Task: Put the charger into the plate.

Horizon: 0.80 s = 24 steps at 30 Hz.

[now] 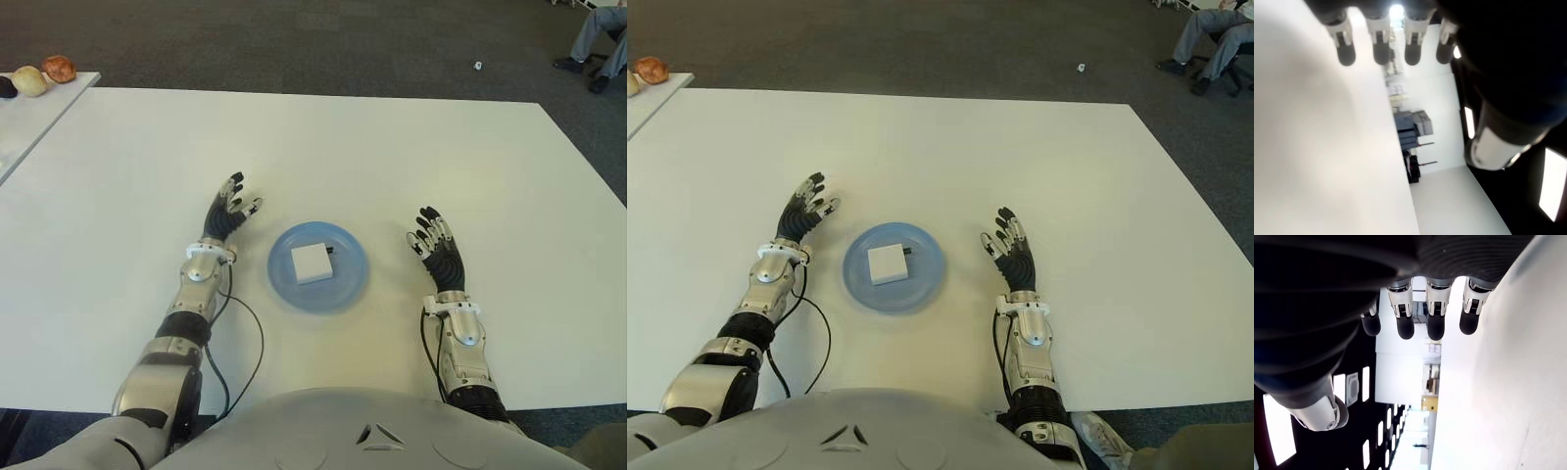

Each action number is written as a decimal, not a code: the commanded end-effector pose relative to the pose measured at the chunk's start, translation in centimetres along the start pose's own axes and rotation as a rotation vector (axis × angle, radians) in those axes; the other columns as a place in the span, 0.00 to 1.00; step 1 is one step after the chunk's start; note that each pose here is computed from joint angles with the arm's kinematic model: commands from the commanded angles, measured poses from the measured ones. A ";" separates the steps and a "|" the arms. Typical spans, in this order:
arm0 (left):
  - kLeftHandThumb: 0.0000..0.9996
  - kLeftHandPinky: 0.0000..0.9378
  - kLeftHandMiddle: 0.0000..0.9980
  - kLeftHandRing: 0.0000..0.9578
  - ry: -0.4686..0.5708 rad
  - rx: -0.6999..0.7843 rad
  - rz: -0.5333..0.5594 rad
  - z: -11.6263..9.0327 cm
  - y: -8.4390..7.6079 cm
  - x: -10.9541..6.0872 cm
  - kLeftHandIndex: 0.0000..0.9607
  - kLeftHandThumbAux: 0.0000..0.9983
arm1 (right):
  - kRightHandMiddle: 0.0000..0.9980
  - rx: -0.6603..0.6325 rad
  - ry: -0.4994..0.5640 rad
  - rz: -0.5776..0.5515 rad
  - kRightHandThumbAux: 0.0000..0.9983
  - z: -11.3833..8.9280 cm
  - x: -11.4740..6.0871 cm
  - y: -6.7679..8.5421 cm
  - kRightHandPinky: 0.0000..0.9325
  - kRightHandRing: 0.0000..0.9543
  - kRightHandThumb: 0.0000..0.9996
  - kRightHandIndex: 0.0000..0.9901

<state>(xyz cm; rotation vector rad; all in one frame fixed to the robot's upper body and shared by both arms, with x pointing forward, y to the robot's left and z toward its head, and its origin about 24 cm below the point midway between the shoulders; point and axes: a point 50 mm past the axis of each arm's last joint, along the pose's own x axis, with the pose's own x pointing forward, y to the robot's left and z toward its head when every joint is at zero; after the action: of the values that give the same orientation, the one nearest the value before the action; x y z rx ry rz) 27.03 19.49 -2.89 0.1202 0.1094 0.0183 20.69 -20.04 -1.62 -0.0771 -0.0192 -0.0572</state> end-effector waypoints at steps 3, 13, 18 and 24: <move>0.10 0.02 0.00 0.00 0.082 -0.095 0.035 -1.1 -0.8 -0.7 0.00 0.71 | 0.11 0.025 0.074 -0.014 0.64 -1.3 -0.8 -0.1 0.09 0.09 0.01 0.05; 0.09 0.04 0.02 0.01 0.104 -0.182 0.061 -1.9 -1.6 -1.4 0.01 0.69 | 0.10 0.024 0.074 -0.009 0.64 -1.3 -0.7 -0.1 0.09 0.08 0.00 0.05; 0.08 0.04 0.03 0.01 0.114 -0.197 0.074 -2.3 -1.9 -1.9 0.01 0.67 | 0.10 0.019 0.078 -0.012 0.64 -1.2 -0.6 -0.1 0.08 0.08 0.00 0.05; 0.06 0.03 0.03 0.02 0.127 -0.218 0.084 -3.0 -2.3 -2.9 0.01 0.66 | 0.08 0.002 0.093 -0.020 0.65 -1.1 -0.5 -0.1 0.06 0.06 0.00 0.04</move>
<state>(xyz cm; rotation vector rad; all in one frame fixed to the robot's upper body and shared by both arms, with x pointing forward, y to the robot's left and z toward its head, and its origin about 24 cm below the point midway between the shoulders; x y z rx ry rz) 25.49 17.47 -3.72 -0.0793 0.1135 0.0969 20.94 -20.14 -1.61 -0.0774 0.0018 -0.0718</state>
